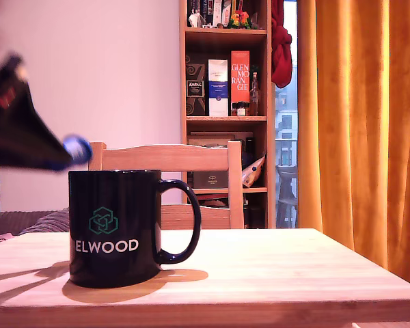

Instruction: Pick up the coffee capsules on the table and drop them inside the coffee cup

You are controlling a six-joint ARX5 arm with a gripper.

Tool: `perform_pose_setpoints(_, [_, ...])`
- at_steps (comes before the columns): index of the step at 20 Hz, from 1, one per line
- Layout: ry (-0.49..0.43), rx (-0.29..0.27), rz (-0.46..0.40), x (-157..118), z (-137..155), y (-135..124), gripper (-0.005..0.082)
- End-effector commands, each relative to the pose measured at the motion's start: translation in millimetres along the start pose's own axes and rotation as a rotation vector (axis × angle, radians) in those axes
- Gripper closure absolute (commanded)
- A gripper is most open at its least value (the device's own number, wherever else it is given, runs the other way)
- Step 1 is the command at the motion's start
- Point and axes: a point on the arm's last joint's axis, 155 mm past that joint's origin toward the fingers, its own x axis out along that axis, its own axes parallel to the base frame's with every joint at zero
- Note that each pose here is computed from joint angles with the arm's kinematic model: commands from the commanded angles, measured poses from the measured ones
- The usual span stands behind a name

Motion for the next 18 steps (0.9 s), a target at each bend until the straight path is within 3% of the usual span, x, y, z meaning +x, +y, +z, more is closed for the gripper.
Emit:
perform_pose_setpoints(1, [-0.007,0.008,-0.004,-4.8,-2.4,-3.1,0.0517])
perform_pose_setpoints(9, [-0.020,0.023,-0.031,-14.5,0.8,-17.3,0.0517])
perform_pose_setpoints(18, [-0.032,0.074,-0.149,-6.5,2.6,-59.0,0.0517])
